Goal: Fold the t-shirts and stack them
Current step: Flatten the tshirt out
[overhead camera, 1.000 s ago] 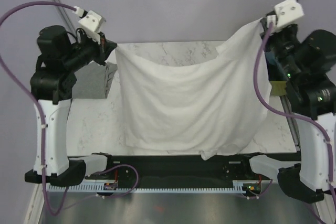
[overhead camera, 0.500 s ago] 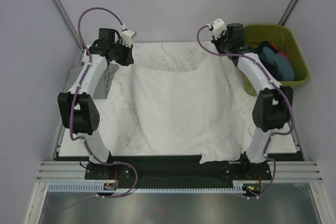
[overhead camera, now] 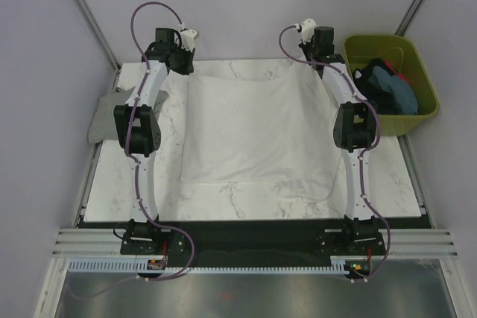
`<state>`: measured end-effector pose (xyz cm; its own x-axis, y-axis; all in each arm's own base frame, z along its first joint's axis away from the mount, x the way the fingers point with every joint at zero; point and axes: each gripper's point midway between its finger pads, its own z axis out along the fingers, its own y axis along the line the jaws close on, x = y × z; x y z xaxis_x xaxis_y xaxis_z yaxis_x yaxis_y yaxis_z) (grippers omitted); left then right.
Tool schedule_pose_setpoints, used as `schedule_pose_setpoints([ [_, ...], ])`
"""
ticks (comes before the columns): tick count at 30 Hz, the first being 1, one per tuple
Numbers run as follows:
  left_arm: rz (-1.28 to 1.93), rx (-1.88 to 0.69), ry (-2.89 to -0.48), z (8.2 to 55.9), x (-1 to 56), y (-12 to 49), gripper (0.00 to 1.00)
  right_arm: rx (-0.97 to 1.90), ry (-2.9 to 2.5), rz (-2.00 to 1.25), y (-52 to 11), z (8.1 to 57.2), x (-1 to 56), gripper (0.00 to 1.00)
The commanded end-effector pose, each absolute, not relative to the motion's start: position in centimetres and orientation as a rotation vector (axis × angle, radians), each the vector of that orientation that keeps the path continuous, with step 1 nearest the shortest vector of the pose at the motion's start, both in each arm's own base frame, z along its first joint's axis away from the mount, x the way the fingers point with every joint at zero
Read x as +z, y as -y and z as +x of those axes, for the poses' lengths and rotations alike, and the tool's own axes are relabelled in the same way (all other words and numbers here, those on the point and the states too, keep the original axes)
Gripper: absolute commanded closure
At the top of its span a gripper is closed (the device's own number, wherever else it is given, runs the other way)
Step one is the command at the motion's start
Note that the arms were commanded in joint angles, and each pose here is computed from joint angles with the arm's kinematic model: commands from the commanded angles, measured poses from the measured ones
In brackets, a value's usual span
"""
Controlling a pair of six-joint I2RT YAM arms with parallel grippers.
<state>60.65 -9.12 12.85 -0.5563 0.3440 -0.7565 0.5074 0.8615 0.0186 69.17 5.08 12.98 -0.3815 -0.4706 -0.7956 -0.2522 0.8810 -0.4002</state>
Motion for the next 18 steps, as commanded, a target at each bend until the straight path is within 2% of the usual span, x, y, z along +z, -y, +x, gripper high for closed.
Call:
schedule_pose_setpoints([
  [1, 0.521, -0.173, -1.967, 64.1, 22.5, 8.7, 0.98, -0.306, -1.731, -0.347, -3.3, 71.4, 24.0, 1.00],
  [8, 0.494, -0.073, -1.650, 63.2, 36.9, 8.3, 0.98, -0.323, -1.434, -0.256, -2.1, 68.4, 39.7, 1.00],
  [12, 0.473, -0.024, -1.517, 60.2, 44.3, 7.6, 0.98, -0.333, -1.267, -0.230, -1.3, 63.5, 49.6, 1.00],
  [16, 0.437, -0.010, -1.395, 55.5, 51.4, 7.2, 0.98, -0.334, -1.158, -0.214, -0.7, 58.5, 56.4, 1.00],
  [18, 0.447, -0.015, -1.363, 53.8, 53.1, 7.3, 0.98, -0.316, -1.130, -0.232, -1.0, 55.4, 58.7, 1.00],
])
